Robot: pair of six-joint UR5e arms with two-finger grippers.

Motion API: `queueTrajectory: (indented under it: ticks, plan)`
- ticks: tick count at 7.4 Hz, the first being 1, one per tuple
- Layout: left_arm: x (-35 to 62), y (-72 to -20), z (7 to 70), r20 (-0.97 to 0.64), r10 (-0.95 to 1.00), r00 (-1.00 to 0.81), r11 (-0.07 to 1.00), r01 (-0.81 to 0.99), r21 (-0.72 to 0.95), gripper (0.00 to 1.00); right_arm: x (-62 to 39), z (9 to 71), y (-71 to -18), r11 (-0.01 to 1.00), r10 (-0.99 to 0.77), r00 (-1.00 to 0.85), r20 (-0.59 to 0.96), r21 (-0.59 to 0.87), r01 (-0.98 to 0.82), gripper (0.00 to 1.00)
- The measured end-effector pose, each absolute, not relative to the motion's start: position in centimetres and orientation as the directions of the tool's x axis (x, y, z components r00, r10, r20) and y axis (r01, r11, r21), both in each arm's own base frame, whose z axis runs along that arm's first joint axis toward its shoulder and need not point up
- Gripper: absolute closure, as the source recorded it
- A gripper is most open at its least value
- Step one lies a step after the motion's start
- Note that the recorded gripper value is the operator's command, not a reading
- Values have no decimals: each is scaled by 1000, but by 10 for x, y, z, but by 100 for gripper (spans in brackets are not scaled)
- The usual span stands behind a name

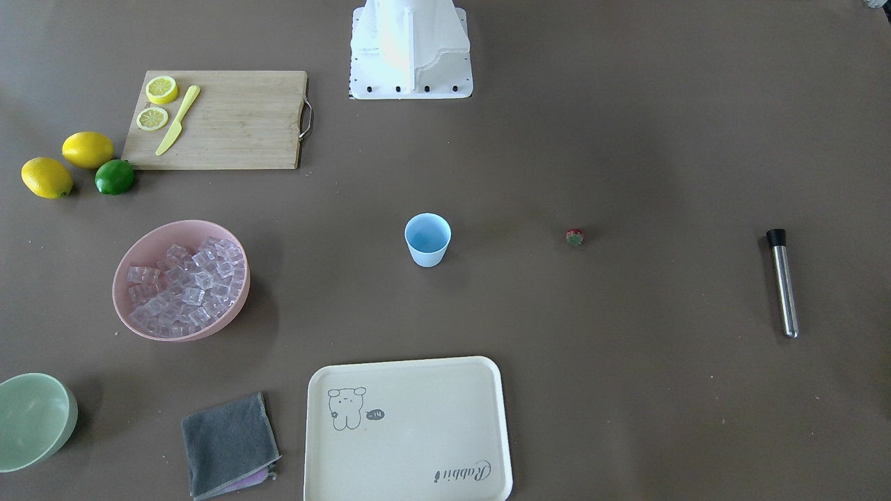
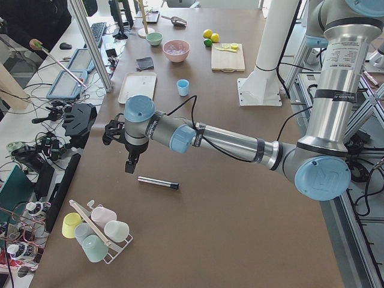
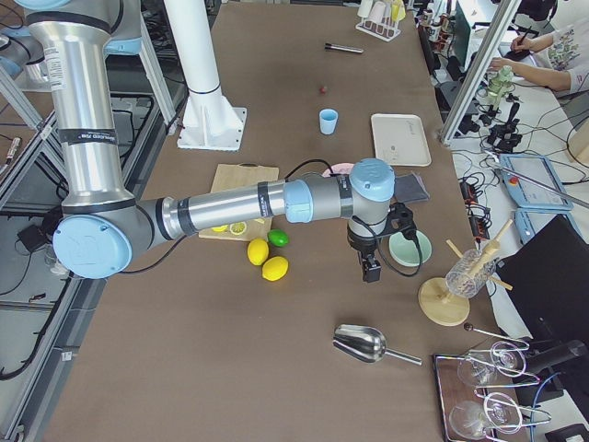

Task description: Mash ice and strawberries in cup

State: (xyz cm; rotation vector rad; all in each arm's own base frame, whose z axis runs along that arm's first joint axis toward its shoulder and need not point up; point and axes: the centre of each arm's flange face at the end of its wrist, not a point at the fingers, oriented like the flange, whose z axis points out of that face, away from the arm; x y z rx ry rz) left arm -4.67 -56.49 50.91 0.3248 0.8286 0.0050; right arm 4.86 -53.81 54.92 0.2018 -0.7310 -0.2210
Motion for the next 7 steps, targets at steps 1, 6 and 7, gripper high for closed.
queueTrajectory:
  ticks: [1, 6, 7]
  plan:
    - [-47, -564, 512, -724, 127, 678, 952, 121, 281, 2, 48, 549, -539, 957, -269, 722, 637, 259, 129, 1]
    - [-20, -543, 504, -720, 174, 672, 948, 83, 307, 2, 21, 503, -547, 948, -291, 681, 671, 296, 114, 1]
    - [-13, -538, 504, -722, 184, 667, 949, 71, 307, 2, -11, 458, -556, 945, -298, 659, 690, 313, 99, 1]
